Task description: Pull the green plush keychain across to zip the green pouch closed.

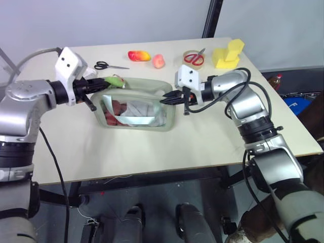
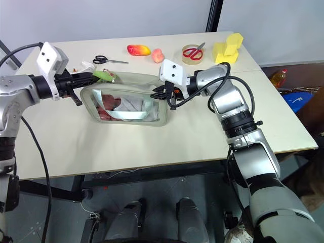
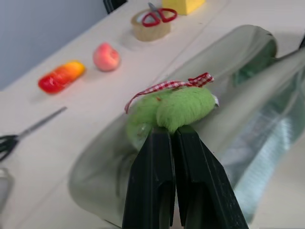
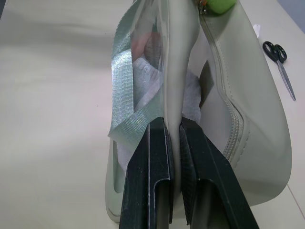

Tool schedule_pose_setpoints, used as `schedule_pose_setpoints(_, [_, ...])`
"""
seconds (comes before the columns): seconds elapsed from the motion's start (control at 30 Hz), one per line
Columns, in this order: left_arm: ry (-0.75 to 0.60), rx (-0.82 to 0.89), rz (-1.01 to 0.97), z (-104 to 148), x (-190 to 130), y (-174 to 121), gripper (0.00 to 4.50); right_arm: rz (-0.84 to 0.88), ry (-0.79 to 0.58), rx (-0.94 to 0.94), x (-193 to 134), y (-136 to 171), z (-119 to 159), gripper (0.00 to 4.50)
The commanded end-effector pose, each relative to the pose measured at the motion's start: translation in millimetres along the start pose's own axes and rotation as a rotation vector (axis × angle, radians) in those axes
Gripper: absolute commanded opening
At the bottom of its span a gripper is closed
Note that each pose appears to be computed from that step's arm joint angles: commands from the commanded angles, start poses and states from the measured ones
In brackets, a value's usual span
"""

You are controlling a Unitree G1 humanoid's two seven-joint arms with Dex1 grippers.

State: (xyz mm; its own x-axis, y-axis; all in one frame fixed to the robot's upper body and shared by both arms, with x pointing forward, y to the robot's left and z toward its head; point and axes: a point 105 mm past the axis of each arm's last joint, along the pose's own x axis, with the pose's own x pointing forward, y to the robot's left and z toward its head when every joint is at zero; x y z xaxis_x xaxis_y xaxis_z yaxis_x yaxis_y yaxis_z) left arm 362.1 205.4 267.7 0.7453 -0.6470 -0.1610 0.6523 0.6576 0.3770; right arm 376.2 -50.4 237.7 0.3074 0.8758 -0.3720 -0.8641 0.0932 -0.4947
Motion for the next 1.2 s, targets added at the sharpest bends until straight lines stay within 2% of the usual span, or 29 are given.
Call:
schedule_pose_setpoints(0.03, [-0.004,0.046,0.015,13.4,-13.4,7.1,1.37,-0.013,-0.009,-0.018,-3.0,-1.8,4.3,0.00])
schedule_pose_setpoints(0.13, [0.062,0.076,-0.008,5.8,-24.5,6.2,2.96,-0.012,-0.012,-0.020,-2.0,-2.5,4.9,0.00])
schedule_pose_setpoints(0.23, [0.093,0.079,-0.005,3.9,-34.9,9.1,4.35,-0.013,-0.015,-0.021,-1.2,-3.6,5.5,0.00])
schedule_pose_setpoints(0.27, [0.102,0.082,-0.001,3.2,-37.6,10.3,4.47,-0.013,-0.016,-0.022,-1.0,-3.9,5.8,0.00])
schedule_pose_setpoints(0.4, [0.130,0.080,0.058,-2.8,-49.5,20.8,4.47,-0.007,-0.024,-0.025,0.7,-3.3,7.4,0.00])
schedule_pose_setpoints(0.47, [0.138,0.056,0.095,-14.4,-50.2,25.9,4.47,-0.004,-0.027,-0.025,0.9,-2.6,8.2,0.00])
schedule_pose_setpoints(0.6, [0.128,0.009,0.114,-34.6,-37.7,25.5,4.47,0.006,-0.028,-0.026,1.5,-0.7,8.8,0.00])
schedule_pose_setpoints(0.73, [0.100,-0.015,0.101,-38.9,-25.9,23.6,4.47,0.012,-0.024,-0.026,1.9,0.0,8.6,0.00])
schedule_pose_setpoints(0.83, [0.079,-0.022,0.067,-34.6,-25.1,19.2,3.76,0.011,-0.021,-0.026,1.3,-0.5,8.5,0.00])
schedule_pose_setpoints(1.07, [0.077,-0.021,0.027,-29.2,-34.8,10.6,0.25,0.003,-0.017,-0.026,0.3,-0.9,7.1,0.00])
schedule_pose_setpoints(1.1, [0.080,-0.022,0.021,-29.8,-35.5,8.9,0.12,0.002,-0.017,-0.025,0.4,-1.2,7.1,0.00])
schedule_pose_setpoints(1.2, [0.086,-0.033,0.023,-33.4,-35.0,5.3,0.12,-0.002,-0.019,-0.025,1.1,-2.0,7.8,0.00])
